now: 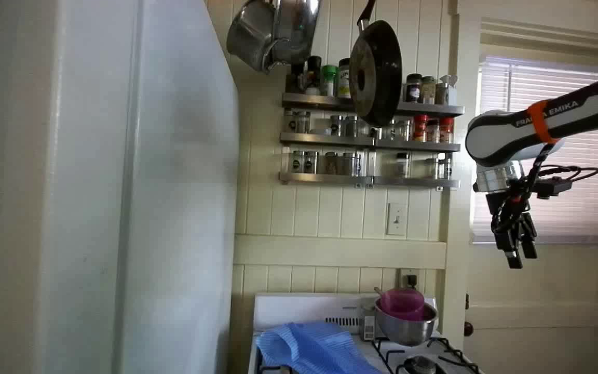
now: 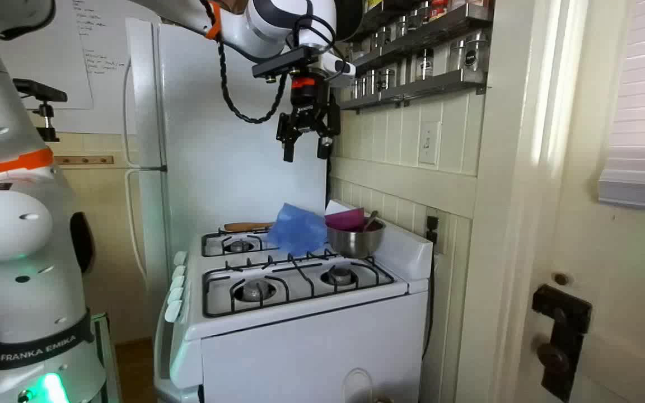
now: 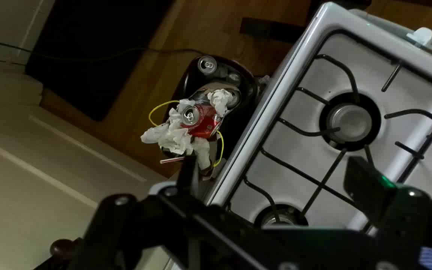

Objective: Put the purple bowl and silver spoon on the left side of the stovetop.

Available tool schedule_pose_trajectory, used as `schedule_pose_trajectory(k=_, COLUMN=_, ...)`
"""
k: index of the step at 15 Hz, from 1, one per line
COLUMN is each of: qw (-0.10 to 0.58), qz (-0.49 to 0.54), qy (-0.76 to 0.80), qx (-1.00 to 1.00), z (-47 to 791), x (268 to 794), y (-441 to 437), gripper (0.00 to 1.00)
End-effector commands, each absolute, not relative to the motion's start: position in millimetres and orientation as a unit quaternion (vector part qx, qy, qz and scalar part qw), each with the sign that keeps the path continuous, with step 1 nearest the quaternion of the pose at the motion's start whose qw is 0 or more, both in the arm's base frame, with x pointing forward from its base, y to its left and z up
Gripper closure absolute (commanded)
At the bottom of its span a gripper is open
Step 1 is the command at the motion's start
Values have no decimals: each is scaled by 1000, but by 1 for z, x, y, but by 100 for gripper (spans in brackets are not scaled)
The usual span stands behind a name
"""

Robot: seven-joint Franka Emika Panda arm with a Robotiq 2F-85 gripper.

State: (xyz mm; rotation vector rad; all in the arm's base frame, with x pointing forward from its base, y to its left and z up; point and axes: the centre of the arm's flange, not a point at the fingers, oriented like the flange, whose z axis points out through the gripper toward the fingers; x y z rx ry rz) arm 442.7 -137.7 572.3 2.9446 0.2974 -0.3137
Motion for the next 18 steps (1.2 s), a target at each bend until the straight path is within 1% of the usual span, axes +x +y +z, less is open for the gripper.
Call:
schedule_pose_trajectory(k=1, qw=83, qz=-105, qy=100, qx=986, z=572, x=443, y=-138, gripper=0)
schedule_pose_trajectory(k=5, qw=116, qz=-82, qy=74, qx=987, z=553, x=463, y=-109, gripper=0)
schedule_pose_trajectory(k=7, qw=131, qz=-88, qy=79, qx=984, z=545, x=472, y=-88, gripper=0)
schedule_pose_trajectory(k=8, qw=108, qz=-86, qy=82, qx=987, z=558, x=466, y=-104, gripper=0)
schedule_pose_trajectory(k=16, qw=109, qz=-87, qy=78, qx=987, z=557, x=468, y=-105, gripper=0)
schedule_pose_trajectory(k=17, qw=86, qz=-76, qy=82, qx=990, z=553, x=473, y=-103, gripper=0)
schedule_pose_trajectory(k=18, qw=77, qz=-60, qy=71, qx=993, z=550, x=476, y=-100, gripper=0)
